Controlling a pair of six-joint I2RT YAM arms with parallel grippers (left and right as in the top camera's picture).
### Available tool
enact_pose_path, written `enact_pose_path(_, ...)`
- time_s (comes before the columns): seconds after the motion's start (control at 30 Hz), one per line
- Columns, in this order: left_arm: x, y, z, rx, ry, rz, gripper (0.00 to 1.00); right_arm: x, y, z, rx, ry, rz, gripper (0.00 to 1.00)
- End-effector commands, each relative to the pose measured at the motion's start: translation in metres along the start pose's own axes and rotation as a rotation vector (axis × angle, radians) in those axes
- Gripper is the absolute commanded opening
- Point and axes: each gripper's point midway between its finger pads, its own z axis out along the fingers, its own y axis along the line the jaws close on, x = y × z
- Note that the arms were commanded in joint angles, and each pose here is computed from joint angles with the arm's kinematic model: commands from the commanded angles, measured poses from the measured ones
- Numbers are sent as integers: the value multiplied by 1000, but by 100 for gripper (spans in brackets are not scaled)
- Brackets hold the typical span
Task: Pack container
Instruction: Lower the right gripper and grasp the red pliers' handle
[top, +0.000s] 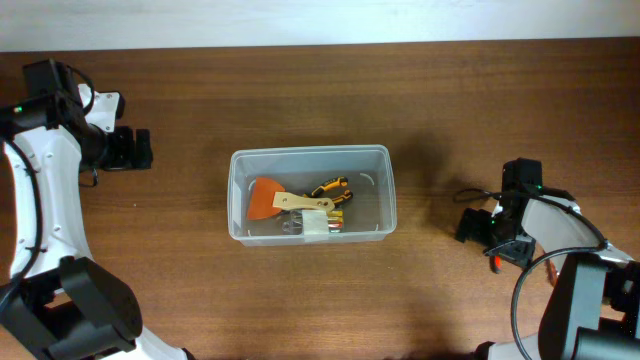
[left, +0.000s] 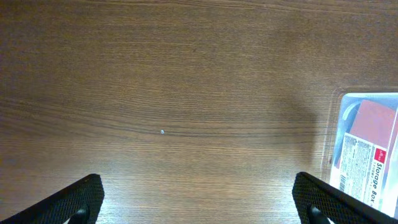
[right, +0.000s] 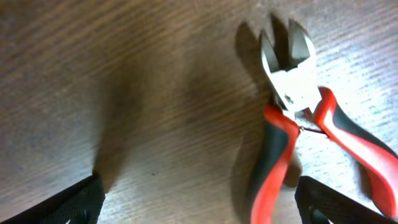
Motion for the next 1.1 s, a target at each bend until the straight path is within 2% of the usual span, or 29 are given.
enact_pose_path(0.0, 2, 1, 4, 14, 8, -19, 99, 9, -7, 16, 46, 38, 22, 99)
enact_pose_path(0.5, 2, 1, 4, 14, 8, -19, 99, 9, -27, 16, 27, 59, 103, 99)
enact_pose_path(0.9, 2, 1, 4, 14, 8, -19, 99, 11, -31, 16, 29, 70, 100, 100)
enact_pose_path(1.07, 2, 1, 4, 15, 8, -19, 99, 11, -31, 16, 28, 69, 104, 75)
